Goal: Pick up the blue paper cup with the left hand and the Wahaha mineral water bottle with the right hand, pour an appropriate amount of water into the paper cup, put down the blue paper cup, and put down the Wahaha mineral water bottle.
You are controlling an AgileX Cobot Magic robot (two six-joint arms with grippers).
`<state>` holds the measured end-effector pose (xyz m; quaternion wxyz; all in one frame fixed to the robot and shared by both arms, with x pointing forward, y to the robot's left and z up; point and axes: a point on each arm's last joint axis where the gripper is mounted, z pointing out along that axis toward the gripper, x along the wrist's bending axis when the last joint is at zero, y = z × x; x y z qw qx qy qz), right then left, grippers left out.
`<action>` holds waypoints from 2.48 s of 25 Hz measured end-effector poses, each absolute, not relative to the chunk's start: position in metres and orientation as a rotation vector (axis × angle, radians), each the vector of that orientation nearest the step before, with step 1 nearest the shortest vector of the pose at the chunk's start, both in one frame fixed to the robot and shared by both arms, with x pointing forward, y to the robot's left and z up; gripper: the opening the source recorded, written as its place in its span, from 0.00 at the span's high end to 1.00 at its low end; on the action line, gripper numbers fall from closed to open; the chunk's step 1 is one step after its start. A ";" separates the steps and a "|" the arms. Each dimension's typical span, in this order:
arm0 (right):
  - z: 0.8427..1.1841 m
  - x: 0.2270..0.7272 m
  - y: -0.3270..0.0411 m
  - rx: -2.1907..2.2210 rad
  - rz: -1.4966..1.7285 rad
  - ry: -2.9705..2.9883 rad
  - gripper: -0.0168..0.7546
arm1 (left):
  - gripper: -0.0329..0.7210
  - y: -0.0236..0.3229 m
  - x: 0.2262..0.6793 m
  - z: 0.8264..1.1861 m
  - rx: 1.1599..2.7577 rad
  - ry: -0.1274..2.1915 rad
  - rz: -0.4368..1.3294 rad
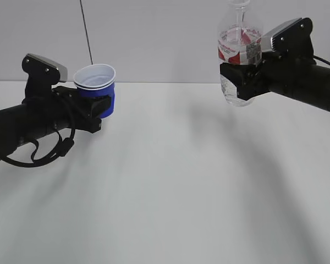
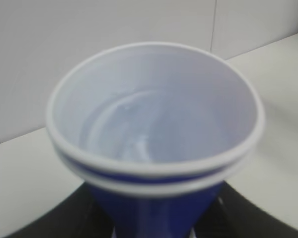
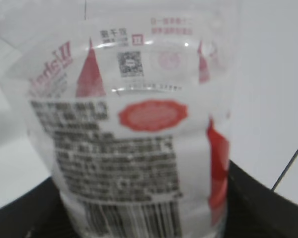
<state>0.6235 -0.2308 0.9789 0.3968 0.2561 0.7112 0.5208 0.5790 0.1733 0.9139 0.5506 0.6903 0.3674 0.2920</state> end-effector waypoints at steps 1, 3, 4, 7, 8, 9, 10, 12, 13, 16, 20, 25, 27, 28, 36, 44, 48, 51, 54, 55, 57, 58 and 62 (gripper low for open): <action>0.979 0.623 -0.231 0.649 1.320 1.802 0.35 | 0.52 0.175 0.578 0.914 1.616 0.884 0.708; 0.979 0.623 -0.231 0.649 1.320 1.802 0.35 | 0.52 0.180 0.577 0.914 1.568 0.908 0.749; 0.979 0.624 -0.231 0.650 1.318 1.803 0.35 | 0.52 0.182 0.577 0.915 1.542 0.927 0.771; 0.979 0.624 -0.231 0.650 1.318 1.803 0.35 | 0.52 0.188 0.579 0.915 1.513 0.970 0.827; 0.979 0.624 -0.231 0.650 1.318 1.803 0.35 | 0.52 0.189 0.579 0.915 1.510 0.973 0.841; 0.979 0.624 -0.231 0.650 1.318 1.803 0.35 | 0.52 0.189 0.580 0.915 1.511 0.972 0.850; 0.979 0.624 -0.231 0.650 1.318 1.803 0.35 | 0.52 0.189 0.580 0.916 1.508 0.971 0.857; 0.979 0.624 -0.231 0.650 1.318 1.803 0.35 | 0.52 0.189 0.580 0.913 1.500 0.966 0.864; 0.979 0.624 -0.231 0.650 1.318 1.803 0.35 | 0.52 0.190 0.581 0.911 1.494 0.967 0.865; 0.979 0.624 -0.231 0.652 1.315 1.804 0.35 | 0.52 0.189 0.582 0.898 1.481 0.969 0.865; 0.978 0.624 -0.231 0.653 1.314 1.805 0.35 | 0.52 0.190 0.582 0.878 1.500 1.001 0.850; 0.977 0.624 -0.232 0.665 1.292 1.820 0.35 | 0.52 0.191 0.581 0.863 1.526 1.031 0.834; 0.975 0.624 -0.233 0.672 1.277 1.832 0.35 | 0.52 0.192 0.580 0.855 1.538 1.049 0.828; 0.975 0.624 -0.233 0.672 1.270 1.839 0.35 | 0.52 0.192 0.580 0.852 1.544 1.055 0.824; 0.973 0.623 -0.232 0.654 1.258 1.859 0.35 | 0.52 0.193 0.584 0.830 1.569 1.104 0.814; 0.973 0.623 -0.232 0.651 1.256 1.862 0.35 | 0.52 0.192 0.586 0.825 1.569 1.113 0.815; 0.973 0.623 -0.232 0.653 1.257 1.862 0.35 | 0.52 0.193 0.585 0.818 1.572 1.119 0.812; 0.973 0.623 -0.232 0.652 1.258 1.864 0.35 | 0.52 0.193 0.586 0.814 1.559 1.113 0.817; 0.973 0.623 -0.232 0.651 1.257 1.866 0.35 | 0.52 0.193 0.586 0.812 1.551 1.108 0.820; 0.973 0.623 -0.232 0.652 1.258 1.866 0.35 | 0.52 0.193 0.586 0.812 1.549 1.107 0.821; 0.973 0.623 -0.232 0.653 1.259 1.867 0.35 | 0.52 0.193 0.586 0.812 1.549 1.108 0.822; 0.973 0.623 -0.232 0.655 1.261 1.867 0.35 | 0.52 0.193 0.586 0.812 1.549 1.108 0.822; 0.973 0.623 -0.232 0.650 1.260 1.870 0.35 | 0.46 0.193 0.586 0.812 1.548 1.109 0.822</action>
